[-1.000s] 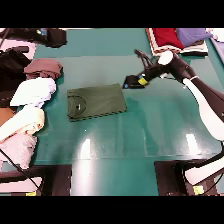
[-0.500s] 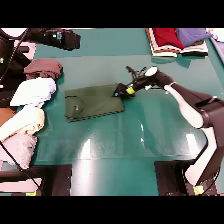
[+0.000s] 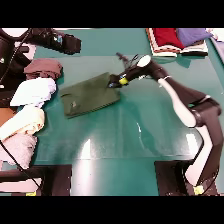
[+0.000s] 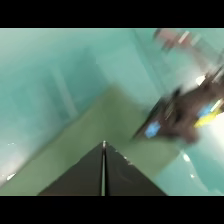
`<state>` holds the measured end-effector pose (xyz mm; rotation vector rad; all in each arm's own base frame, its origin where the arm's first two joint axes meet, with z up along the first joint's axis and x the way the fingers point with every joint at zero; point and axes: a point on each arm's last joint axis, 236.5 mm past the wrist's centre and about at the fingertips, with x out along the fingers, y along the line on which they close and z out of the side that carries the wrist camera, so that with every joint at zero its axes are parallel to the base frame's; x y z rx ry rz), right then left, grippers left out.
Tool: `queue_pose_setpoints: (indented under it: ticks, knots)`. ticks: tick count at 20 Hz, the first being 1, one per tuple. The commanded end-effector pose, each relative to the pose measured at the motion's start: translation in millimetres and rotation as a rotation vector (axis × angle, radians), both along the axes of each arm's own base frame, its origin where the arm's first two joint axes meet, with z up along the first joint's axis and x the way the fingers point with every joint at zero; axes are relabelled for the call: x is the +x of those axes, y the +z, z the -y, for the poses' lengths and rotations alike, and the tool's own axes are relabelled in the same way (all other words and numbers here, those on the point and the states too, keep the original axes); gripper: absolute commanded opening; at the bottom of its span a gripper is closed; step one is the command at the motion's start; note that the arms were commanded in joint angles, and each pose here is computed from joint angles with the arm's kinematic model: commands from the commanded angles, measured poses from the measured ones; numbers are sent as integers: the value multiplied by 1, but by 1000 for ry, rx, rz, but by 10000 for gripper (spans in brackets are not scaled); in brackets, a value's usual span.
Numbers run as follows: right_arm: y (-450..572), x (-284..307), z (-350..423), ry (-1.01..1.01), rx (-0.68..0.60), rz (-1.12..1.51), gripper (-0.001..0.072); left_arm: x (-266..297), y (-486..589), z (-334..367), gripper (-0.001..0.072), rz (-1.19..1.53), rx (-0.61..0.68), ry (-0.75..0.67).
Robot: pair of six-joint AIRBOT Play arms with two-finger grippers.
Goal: Fold the shirts.
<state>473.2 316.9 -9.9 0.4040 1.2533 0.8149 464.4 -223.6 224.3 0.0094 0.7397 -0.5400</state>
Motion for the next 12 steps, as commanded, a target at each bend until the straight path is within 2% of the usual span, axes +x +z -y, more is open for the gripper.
queue_pose_setpoints:
  ticks: [1, 5, 9, 12]
  knots:
    - [24, 22, 118, -142, -180, 76, 20, -8, -1, 12, 25, -13, -5, -32]
    - [51, 7, 296, -470, -306, 76, 20, -17, 5, 41, 25, 27, -14, -88]
    - [74, -56, 469, -883, -440, 53, 20, -16, 12, 51, 25, 56, -37, -96]
    - [90, -118, 559, -1172, -471, 62, 19, -15, 14, 52, 26, 63, -45, -90]
